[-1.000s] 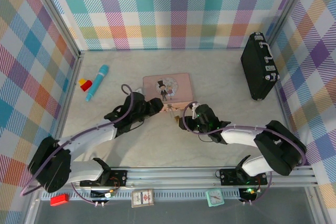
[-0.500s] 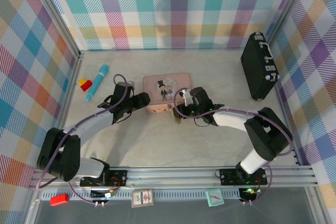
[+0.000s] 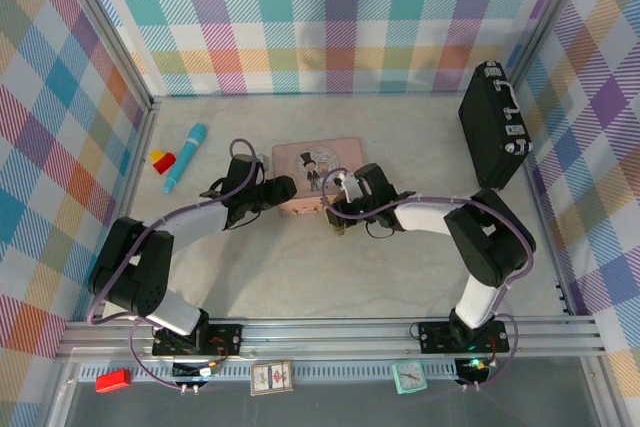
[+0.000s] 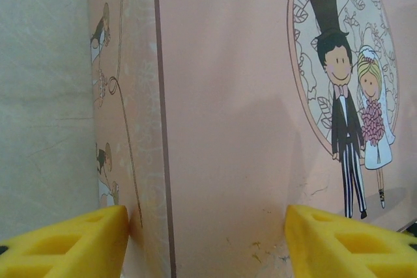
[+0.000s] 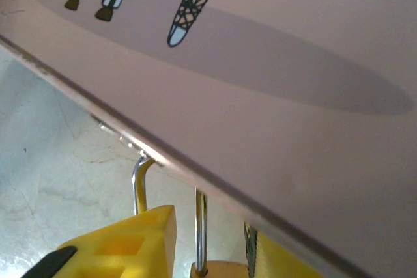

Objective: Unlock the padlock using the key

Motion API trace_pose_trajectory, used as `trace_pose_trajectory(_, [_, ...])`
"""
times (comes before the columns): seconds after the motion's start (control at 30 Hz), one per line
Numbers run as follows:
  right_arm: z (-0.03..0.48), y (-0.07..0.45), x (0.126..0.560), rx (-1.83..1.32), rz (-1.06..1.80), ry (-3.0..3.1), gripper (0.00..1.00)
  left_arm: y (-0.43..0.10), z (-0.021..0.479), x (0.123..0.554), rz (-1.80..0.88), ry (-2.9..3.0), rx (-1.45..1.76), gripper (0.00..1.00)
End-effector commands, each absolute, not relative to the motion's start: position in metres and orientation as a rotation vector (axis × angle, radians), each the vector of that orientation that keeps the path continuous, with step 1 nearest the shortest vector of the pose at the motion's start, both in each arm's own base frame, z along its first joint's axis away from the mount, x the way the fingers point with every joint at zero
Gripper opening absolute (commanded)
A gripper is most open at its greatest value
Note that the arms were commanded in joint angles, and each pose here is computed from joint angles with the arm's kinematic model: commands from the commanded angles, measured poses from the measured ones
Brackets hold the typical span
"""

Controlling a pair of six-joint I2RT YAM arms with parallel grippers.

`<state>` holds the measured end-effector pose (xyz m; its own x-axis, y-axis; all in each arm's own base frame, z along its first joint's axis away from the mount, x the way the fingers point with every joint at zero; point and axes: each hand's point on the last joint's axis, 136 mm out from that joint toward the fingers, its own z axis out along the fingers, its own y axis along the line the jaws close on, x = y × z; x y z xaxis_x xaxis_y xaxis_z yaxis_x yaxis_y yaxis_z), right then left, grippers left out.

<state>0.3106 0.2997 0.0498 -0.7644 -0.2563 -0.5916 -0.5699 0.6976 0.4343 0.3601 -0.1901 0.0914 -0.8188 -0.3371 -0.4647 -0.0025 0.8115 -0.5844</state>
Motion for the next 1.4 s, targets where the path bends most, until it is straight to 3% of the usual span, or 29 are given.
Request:
trace_pose_trajectory(0.0, [0.056, 0.306, 0.321, -0.660, 0.871, 2.373, 0.31, -0.208, 0.098, 0.364, -0.828, 2.405, -0.227, 0.62])
trace_pose_trajectory(0.17, [0.056, 0.304, 0.325, -0.641, 0.868, 2.365, 0.29, -0.214, 0.098, 0.362, -0.817, 2.405, -0.231, 0.61])
trace_pose_trajectory(0.77, [0.056, 0.288, 0.326, -0.294, 0.931, 2.382, 0.00, -0.193, 0.085, 0.355, -0.672, 2.382, -0.463, 0.59])
trace_pose_trajectory(1.37, [0.067, 0.258, 0.343, 0.392, 1.005, 2.286, 0.00, -0.212, 0.076, 0.340, -0.679, 2.334, -0.603, 0.59])
